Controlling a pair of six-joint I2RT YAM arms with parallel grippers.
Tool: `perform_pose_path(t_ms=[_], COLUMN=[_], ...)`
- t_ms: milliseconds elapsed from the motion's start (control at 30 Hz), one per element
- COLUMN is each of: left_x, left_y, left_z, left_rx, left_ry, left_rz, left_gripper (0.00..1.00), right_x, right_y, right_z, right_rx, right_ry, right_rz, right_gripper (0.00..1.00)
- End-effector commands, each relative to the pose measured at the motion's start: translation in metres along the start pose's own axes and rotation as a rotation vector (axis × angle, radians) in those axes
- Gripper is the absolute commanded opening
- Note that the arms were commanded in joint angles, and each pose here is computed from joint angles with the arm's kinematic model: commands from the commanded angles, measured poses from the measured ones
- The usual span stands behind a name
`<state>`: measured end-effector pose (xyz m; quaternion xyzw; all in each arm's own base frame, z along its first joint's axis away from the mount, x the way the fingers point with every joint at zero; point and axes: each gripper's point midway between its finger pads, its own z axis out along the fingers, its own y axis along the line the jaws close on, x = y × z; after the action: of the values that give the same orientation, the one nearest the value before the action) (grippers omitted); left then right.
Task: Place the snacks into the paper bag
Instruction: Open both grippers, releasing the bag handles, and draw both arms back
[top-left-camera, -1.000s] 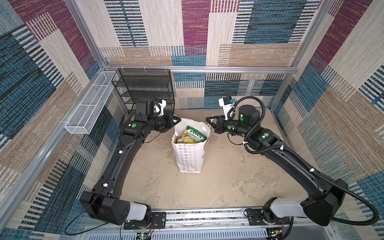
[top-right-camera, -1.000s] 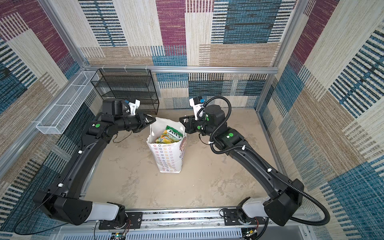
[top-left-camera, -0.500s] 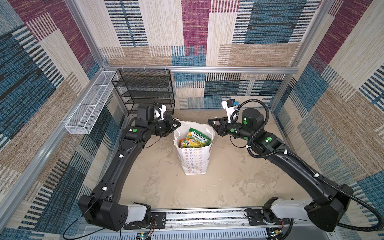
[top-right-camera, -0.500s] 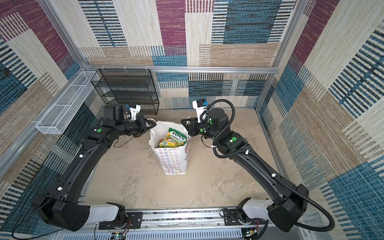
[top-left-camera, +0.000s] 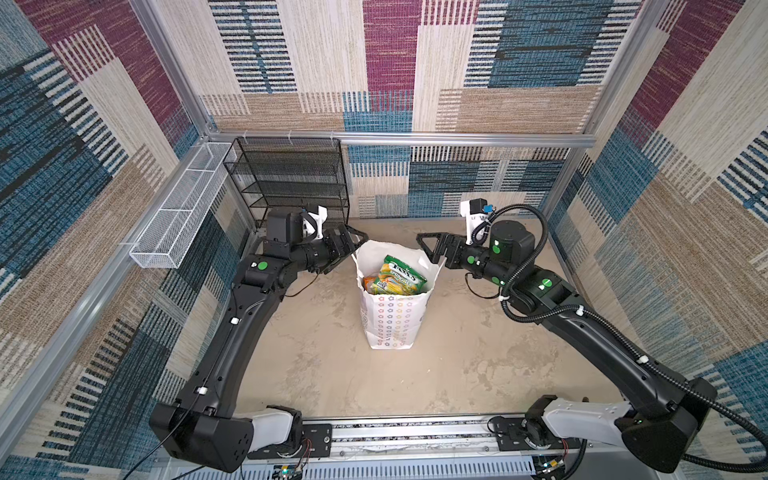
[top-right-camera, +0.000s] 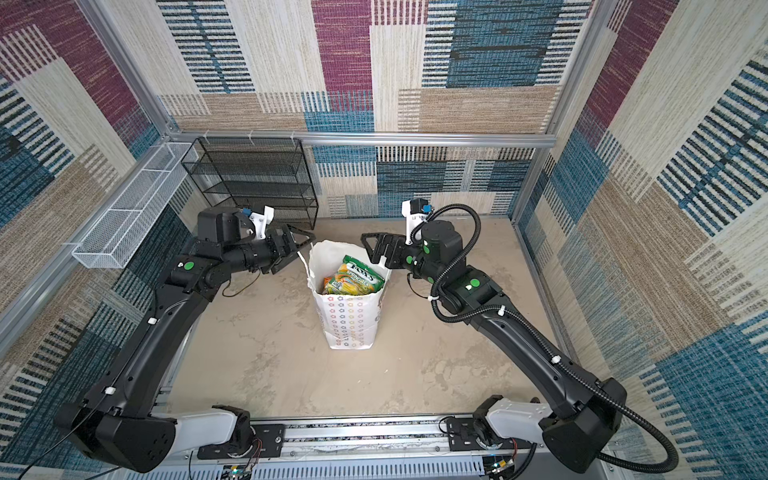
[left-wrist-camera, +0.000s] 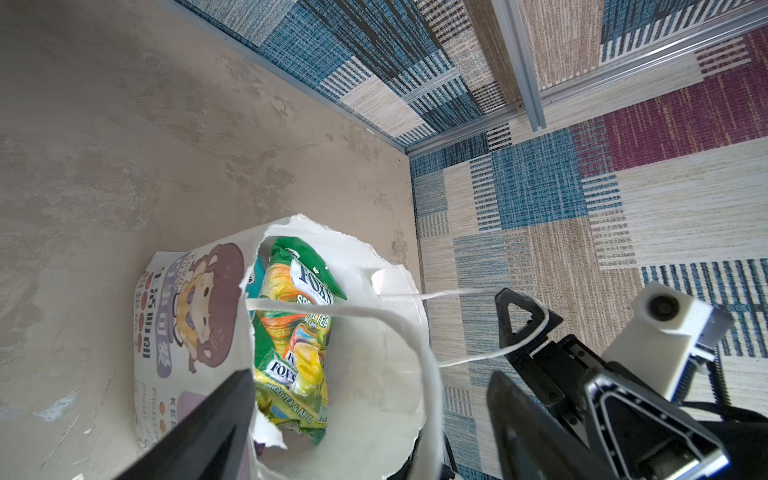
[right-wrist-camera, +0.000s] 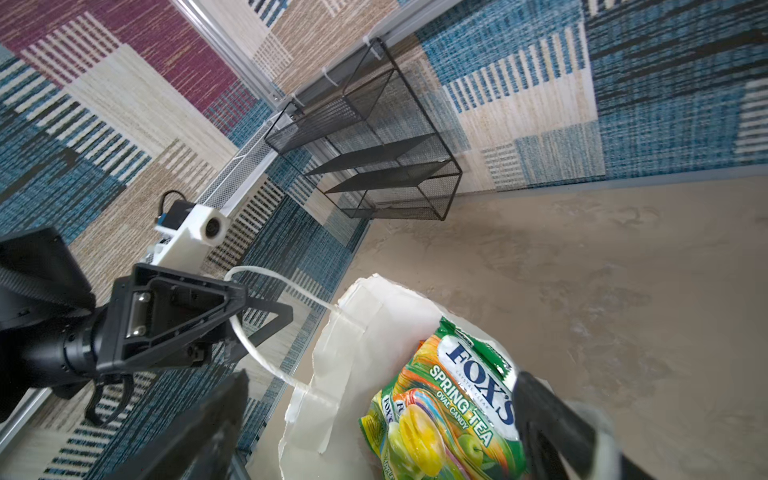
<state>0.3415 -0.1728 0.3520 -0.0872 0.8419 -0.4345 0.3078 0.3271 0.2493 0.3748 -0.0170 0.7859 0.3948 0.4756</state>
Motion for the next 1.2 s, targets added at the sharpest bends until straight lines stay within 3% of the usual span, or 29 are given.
perform_pose_path(t_ms=[0, 200, 367, 467, 633, 800, 967, 1033, 1167], left_x=[-0.005, -0.005, -0.007, -0.010, -0.009, 0.005, 0.027, 0.032, 0.033], left_y=[0.000, 0.004, 0.004, -0.003, -0.030, -0.033, 0.014, 0.042, 0.104], left_z=[-0.005, -0.009, -0.013, -0.022, -0.050, -0.086, -0.111, -0.118, -0.120], left_rx=[-0.015, -0.026, -0.024, -0.009, 0.052, 0.069, -0.018, -0.116, -0.342], left_ry=[-0.030, -0.041, -0.048, -0.064, -0.098, -0.222, -0.436, -0.500, -0.589], left_rz=[0.020, 0.019, 0.015, 0.023, 0.074, 0.176, 0.231, 0.253, 0.231], left_gripper=[0.99, 0.99, 0.99, 0.99, 0.99, 0.99, 0.99, 0.99, 0.99], right_x=[-0.004, -0.004, -0.013, -0.025, -0.049, -0.071, -0.076, -0.073, -0.067], right_y=[-0.022, -0.008, -0.003, 0.006, -0.005, -0.031, -0.074, -0.092, -0.114], right_z=[-0.008, -0.026, -0.045, -0.060, -0.095, -0.148, -0.183, -0.185, -0.176], right_rx=[0.094, -0.019, -0.030, -0.049, 0.095, 0.265, 0.484, 0.582, 0.653], right_ry=[-0.061, -0.103, -0.142, -0.177, -0.271, -0.456, -0.646, -0.681, -0.706], right_rz=[0.151, 0.263, 0.266, 0.192, 0.045, 0.003, -0.067, -0.135, -0.227], right_gripper=[1.00, 1.00, 1.00, 1.00, 1.00, 1.00, 0.99, 1.00, 1.00])
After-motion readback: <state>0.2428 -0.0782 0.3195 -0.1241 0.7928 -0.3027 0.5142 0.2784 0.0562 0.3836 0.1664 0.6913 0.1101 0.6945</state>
